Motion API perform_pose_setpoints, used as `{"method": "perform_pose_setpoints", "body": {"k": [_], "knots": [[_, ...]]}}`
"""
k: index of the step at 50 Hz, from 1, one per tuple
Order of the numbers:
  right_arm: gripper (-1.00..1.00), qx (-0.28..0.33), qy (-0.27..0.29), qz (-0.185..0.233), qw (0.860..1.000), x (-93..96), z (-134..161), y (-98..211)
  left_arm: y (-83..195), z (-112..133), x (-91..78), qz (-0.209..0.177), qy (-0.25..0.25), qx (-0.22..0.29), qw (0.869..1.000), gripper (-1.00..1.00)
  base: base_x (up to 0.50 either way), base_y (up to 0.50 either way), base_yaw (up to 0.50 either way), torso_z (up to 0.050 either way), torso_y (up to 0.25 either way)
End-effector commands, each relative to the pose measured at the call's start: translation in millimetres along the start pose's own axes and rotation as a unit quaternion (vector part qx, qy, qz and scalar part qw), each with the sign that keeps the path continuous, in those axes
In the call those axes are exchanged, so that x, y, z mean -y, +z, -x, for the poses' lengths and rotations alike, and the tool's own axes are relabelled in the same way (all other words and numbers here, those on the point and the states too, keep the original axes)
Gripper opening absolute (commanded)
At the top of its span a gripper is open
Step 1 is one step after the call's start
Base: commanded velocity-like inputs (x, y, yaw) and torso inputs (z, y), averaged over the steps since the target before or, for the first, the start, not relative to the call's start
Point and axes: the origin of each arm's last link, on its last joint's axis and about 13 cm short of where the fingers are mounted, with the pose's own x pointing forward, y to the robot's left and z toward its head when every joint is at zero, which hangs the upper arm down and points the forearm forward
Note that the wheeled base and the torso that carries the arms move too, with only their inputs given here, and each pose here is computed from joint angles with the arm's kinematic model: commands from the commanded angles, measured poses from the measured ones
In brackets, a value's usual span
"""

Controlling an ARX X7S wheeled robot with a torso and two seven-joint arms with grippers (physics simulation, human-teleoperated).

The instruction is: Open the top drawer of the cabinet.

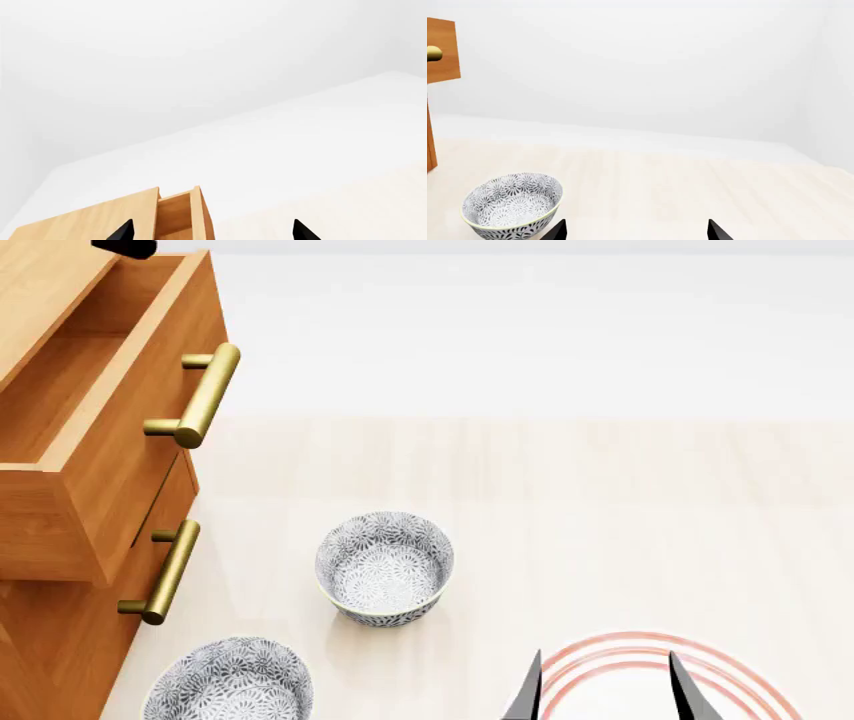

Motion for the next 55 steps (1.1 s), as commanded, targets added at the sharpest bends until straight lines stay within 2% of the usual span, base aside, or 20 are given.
{"method": "perform_pose_setpoints", "body": {"k": [1, 11, 12, 16, 24, 30, 31, 55], "knots": [[1.0, -0.002, -0.003, 0.001, 1.0, 1.7, 0.0, -1.4, 3.5, -16.3, 5.6, 0.027, 0.004, -0.036, 0.999, 1.0, 0.0, 0.0, 0.0, 0.0, 0.0], [1.0, -0.007, -0.005, 0.001, 1.0, 2.2, -1.0, -5.7, 1.6, -34.5, 7.4, 0.046, 0.008, -0.069, 0.996, 1.0, 0.0, 0.0, 0.0, 0.0, 0.0], [1.0, -0.007, -0.002, 0.001, 1.0, 1.1, -1.1, -4.8, 0.6, -39.9, 5.8, 0.062, 0.008, -0.082, 0.995, 1.0, 0.0, 0.0, 0.0, 0.0, 0.0], [1.0, -0.007, -0.002, 0.003, 1.0, 0.8, -1.9, -4.2, -1.6, -47.8, 5.9, 0.072, 0.008, -0.088, 0.993, 1.0, 0.0, 0.0, 0.0, 0.0, 0.0], [1.0, -0.009, -0.003, 0.003, 1.0, 0.5, -0.8, -6.0, -11.1, -53.8, 4.9, 0.079, 0.003, -0.101, 0.992, 1.0, 0.0, 0.0, 0.0, 0.0, 0.0], [1.0, -0.011, -0.001, 0.003, 1.0, -0.2, -1.2, -7.2, -18.4, -59.8, 4.9, 0.105, -0.018, -0.112, 0.988, 1.0, 0.0, 0.0, 0.0, 0.0, 0.0], [1.0, -0.012, -0.001, 0.003, 1.0, 0.0, -1.5, -7.6, -22.1, -62.7, 5.8, 0.098, -0.011, -0.114, 0.989, 1.0, 0.0, 0.0, 0.0, 0.0, 0.0], [1.0, -0.016, -0.001, 0.007, 1.0, -0.4, -1.5, -9.8, -49.1, -82.0, -2.9, 0.157, -0.005, -0.135, 0.978, 1.0, 0.0, 0.0, 0.0, 0.0, 0.0]]}}
